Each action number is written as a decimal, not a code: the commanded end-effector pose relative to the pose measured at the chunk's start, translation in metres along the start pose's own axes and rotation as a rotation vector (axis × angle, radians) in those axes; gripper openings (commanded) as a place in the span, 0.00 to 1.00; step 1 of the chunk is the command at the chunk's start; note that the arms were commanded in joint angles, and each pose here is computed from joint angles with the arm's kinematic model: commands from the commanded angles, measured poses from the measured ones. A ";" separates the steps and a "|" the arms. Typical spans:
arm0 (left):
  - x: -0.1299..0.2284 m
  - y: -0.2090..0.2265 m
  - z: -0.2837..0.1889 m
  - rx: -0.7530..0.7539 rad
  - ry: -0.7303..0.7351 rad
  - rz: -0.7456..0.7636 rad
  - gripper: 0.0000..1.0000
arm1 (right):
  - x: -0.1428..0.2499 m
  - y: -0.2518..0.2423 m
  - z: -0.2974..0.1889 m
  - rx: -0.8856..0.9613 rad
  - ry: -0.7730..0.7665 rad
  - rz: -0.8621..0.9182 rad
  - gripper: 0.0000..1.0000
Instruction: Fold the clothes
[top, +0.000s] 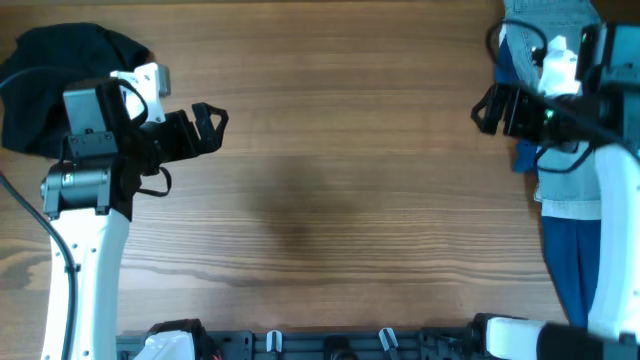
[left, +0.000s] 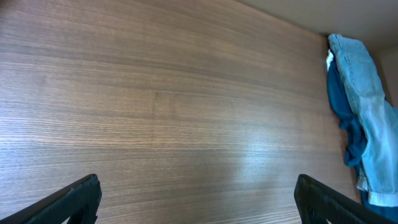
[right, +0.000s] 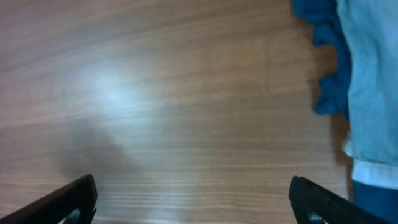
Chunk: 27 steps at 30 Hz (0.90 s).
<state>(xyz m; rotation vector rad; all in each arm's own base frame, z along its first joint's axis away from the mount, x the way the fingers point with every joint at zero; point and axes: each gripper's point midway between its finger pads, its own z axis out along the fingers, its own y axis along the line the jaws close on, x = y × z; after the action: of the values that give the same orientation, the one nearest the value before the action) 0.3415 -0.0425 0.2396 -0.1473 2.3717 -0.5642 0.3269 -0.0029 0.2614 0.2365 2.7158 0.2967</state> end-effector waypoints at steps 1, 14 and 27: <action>0.001 -0.020 0.000 0.048 0.010 0.039 1.00 | -0.012 -0.017 0.010 0.067 0.054 0.051 1.00; 0.016 -0.041 0.015 0.036 0.060 0.112 1.00 | -0.048 -0.073 0.026 0.170 0.064 0.181 1.00; 0.031 -0.043 0.037 0.041 0.140 0.113 1.00 | -0.069 -0.119 0.096 0.160 0.113 0.237 1.00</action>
<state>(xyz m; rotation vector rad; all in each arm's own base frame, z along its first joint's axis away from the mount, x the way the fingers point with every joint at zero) 0.3393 -0.0924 0.2099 0.0092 2.4917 -0.5785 0.4044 -0.1046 0.2097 0.5744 2.7527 0.1416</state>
